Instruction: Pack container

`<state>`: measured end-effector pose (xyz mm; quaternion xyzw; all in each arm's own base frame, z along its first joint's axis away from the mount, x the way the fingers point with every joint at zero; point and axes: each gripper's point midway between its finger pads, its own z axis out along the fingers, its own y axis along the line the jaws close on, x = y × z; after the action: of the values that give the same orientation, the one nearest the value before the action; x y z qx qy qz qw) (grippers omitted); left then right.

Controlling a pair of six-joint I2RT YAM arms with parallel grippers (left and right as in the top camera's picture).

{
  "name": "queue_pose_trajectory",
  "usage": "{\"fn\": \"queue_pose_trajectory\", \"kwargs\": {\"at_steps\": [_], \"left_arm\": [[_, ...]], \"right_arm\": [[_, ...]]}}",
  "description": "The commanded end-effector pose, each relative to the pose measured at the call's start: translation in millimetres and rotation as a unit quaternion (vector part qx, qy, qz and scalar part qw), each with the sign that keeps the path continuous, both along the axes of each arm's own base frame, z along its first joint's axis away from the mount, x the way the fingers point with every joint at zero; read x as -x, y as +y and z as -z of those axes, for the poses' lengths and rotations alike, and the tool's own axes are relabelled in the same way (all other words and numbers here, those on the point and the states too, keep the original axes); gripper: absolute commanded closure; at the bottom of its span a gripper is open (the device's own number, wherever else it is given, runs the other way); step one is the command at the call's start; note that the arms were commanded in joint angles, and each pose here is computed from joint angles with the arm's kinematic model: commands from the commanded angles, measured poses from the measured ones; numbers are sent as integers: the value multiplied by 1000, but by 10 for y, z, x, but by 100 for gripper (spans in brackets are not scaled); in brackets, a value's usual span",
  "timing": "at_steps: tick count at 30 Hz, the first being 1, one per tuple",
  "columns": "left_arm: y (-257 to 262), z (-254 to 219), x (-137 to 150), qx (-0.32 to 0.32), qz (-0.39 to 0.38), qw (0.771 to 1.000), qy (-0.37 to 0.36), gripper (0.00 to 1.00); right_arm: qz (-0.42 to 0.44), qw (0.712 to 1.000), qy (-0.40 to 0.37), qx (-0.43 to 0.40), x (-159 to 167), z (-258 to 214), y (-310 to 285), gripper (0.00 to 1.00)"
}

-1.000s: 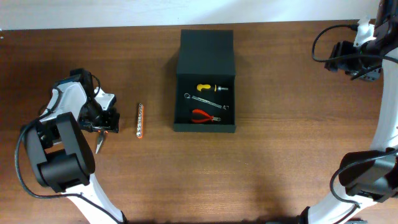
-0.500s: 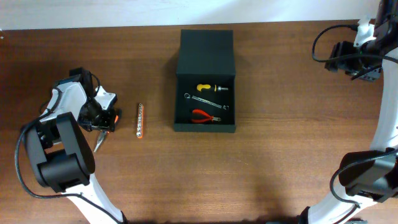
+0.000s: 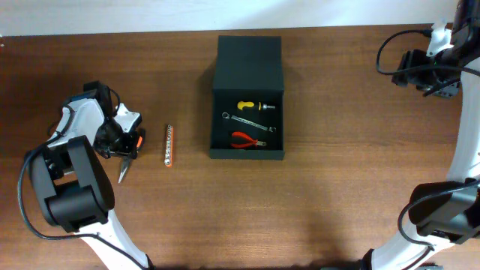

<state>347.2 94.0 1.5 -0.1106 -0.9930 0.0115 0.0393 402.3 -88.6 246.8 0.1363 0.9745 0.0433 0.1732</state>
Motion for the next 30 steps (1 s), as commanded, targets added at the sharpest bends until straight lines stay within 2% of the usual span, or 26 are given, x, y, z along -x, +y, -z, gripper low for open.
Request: {"fn": "queue_pose_trajectory", "kwargs": {"at_steps": [1, 8, 19, 26, 30], "left_arm": [[-9, 7, -63, 3, 0, 1000, -10, 98], [2, -80, -128, 2, -19, 1000, -19, 98], [-23, -713, -549, -9, -4, 997, -81, 98], [-225, -983, -680, -11, 35, 995, -96, 98], [-565, -1098, -728, -3, 118, 988, -98, 98]], "right_arm": [[3, 1000, 3, 3, 0, 12, -10, 34], [3, 1000, 3, 3, -1, 11, -10, 34], [3, 1000, 3, 3, 0, 12, -8, 34], [3, 1000, 3, 3, 1, 12, -8, 34], [3, 1000, 3, 3, 0, 12, -8, 34]]}}
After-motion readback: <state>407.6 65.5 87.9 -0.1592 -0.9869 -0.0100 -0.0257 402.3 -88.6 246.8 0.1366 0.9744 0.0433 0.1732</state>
